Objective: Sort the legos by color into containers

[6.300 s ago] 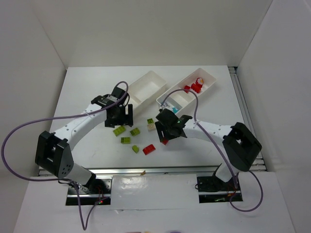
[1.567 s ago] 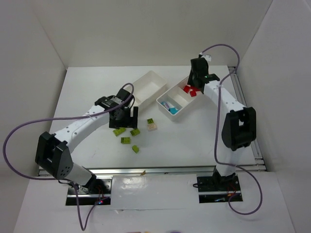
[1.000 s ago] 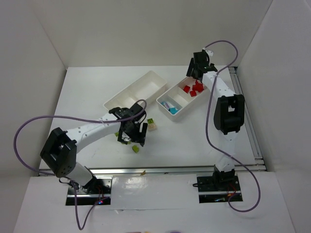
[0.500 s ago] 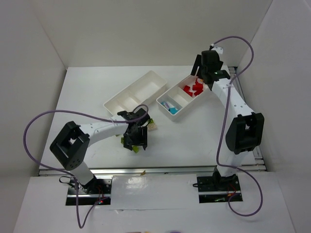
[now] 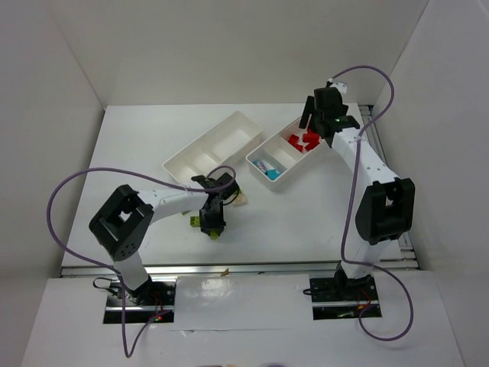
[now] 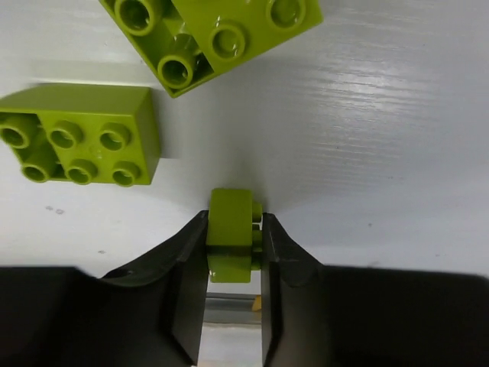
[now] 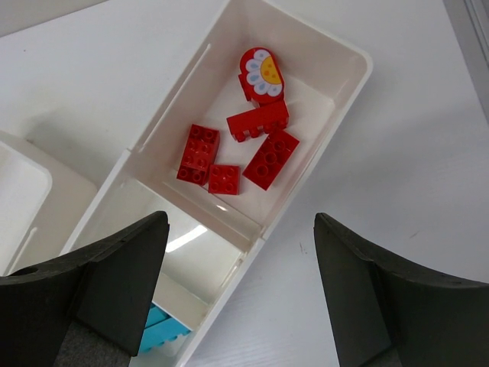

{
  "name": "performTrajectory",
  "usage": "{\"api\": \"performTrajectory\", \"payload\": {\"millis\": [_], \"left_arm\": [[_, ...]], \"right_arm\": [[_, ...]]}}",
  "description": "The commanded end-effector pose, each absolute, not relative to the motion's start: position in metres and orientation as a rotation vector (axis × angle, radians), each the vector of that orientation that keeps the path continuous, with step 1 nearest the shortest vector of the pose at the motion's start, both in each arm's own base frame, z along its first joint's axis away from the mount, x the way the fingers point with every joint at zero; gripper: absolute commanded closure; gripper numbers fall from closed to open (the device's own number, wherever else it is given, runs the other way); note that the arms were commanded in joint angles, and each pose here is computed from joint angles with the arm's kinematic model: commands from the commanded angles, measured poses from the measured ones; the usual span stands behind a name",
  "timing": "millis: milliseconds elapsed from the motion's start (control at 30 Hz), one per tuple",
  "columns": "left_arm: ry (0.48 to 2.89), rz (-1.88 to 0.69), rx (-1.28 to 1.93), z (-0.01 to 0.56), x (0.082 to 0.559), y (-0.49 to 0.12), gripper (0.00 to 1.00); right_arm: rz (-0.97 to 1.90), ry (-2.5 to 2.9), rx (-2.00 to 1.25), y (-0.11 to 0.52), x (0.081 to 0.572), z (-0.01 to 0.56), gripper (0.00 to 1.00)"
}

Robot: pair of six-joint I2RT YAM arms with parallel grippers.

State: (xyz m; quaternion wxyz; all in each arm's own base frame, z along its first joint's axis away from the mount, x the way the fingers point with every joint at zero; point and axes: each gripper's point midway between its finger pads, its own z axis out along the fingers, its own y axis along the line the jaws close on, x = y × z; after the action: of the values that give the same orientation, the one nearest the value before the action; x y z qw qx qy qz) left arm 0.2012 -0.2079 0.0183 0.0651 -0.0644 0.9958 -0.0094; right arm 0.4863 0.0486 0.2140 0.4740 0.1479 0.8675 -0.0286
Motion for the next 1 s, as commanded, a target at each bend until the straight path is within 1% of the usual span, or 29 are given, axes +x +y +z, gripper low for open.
{"api": "performTrajectory", "payload": {"millis": [0,100,167,233,300,433,533,633,733,800,867,900,933,967], "left_arm": [[2.942,0.000,-0.134,0.038,0.220,-0.210,0.65],[2.862,-0.004,-0.081,0.071,0.241,-0.215,0.70],[2.814,0.012,-0.071,0.091,0.254,-0.217,0.71],[2.777,0.012,-0.087,0.116,0.276,-0.210,0.76],[2.733,0.001,-0.103,0.135,0.296,-0.205,0.76],[2.675,-0.029,-0.267,0.156,0.340,-0.172,0.76],[2.663,-0.054,-0.372,0.157,0.369,-0.151,0.76],[2.653,-0.042,-0.453,0.153,0.386,-0.128,0.76],[2.671,-0.032,-0.492,0.138,0.392,-0.115,0.74],[2.670,-0.021,-0.525,0.132,0.396,-0.106,0.70],[2.653,-0.044,-0.534,0.127,0.404,-0.106,0.62],[2.663,-0.038,-0.535,0.123,0.404,-0.106,0.56],[2.658,-0.057,-0.532,0.123,0.406,-0.109,0.38],[2.650,-0.063,-0.531,0.125,0.411,-0.110,0.33]], "right_arm": [[-0.070,2.063,0.350,0.047,0.476,0.245,0.16],[-0.054,2.069,0.348,0.045,0.470,0.253,0.16],[-0.036,2.077,0.345,0.043,0.466,0.254,0.16],[-0.039,2.072,0.335,0.042,0.463,0.261,0.16],[-0.051,2.071,0.334,0.037,0.460,0.265,0.16],[-0.052,2.056,0.344,0.031,0.451,0.276,0.16],[-0.054,2.062,0.343,0.030,0.447,0.276,0.16],[-0.066,2.078,0.352,0.026,0.442,0.270,0.16],[-0.070,2.090,0.351,0.025,0.438,0.267,0.16],[-0.060,2.094,0.334,0.027,0.435,0.267,0.16],[-0.049,2.097,0.328,0.028,0.433,0.267,0.16],[-0.040,2.099,0.323,0.030,0.433,0.266,0.16],[-0.040,2.099,0.323,0.030,0.433,0.266,0.16],[-0.040,2.099,0.323,0.030,0.433,0.266,0.16]]}}
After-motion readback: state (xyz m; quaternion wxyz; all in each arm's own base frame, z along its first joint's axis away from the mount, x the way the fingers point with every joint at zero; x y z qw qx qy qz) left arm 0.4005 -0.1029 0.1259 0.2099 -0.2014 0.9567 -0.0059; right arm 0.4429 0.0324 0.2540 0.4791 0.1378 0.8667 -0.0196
